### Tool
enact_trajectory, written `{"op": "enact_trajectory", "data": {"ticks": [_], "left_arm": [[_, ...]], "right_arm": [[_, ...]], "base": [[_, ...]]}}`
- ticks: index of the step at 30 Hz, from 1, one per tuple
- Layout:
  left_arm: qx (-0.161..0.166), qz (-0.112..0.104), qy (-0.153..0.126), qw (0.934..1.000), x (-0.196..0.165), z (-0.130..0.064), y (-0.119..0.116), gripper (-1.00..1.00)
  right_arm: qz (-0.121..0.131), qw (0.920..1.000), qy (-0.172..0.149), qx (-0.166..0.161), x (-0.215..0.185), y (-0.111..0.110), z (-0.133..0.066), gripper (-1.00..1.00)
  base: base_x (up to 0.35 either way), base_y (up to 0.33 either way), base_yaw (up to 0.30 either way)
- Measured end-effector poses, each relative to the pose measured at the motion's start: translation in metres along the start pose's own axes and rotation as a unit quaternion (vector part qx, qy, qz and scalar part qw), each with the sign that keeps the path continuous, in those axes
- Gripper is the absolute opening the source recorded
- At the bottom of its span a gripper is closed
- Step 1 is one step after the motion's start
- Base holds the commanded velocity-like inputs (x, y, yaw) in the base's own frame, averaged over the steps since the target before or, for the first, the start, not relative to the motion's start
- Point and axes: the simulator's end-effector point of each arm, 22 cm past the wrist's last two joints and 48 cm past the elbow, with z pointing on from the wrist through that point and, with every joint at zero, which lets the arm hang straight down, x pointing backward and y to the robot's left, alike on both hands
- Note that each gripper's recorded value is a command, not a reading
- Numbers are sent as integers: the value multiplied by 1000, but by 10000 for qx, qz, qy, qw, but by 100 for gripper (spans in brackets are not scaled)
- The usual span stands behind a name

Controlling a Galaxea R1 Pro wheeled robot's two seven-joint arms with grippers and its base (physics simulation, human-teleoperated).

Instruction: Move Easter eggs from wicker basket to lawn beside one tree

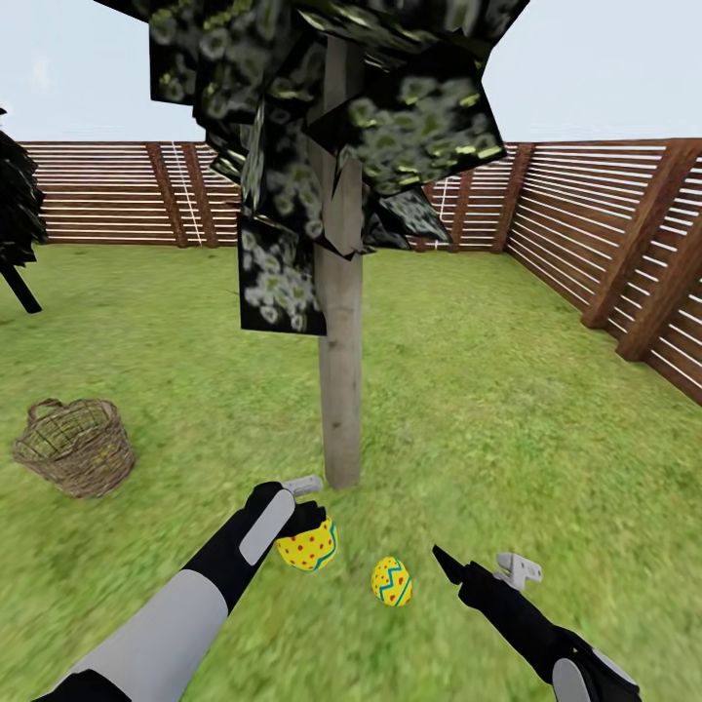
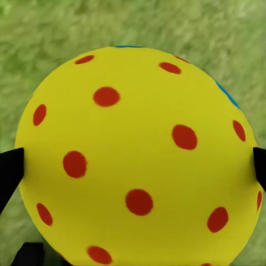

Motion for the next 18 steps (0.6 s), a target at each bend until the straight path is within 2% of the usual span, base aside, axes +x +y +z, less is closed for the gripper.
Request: {"op": "enact_trajectory", "data": {"ticks": [18], "left_arm": [[-15, 7, -31, 10000, 6, 25, 4, -100]], "right_arm": [[-1, 10000, 15, 8, 18, -18, 14, 100]], "base": [[0, 0, 0]]}}
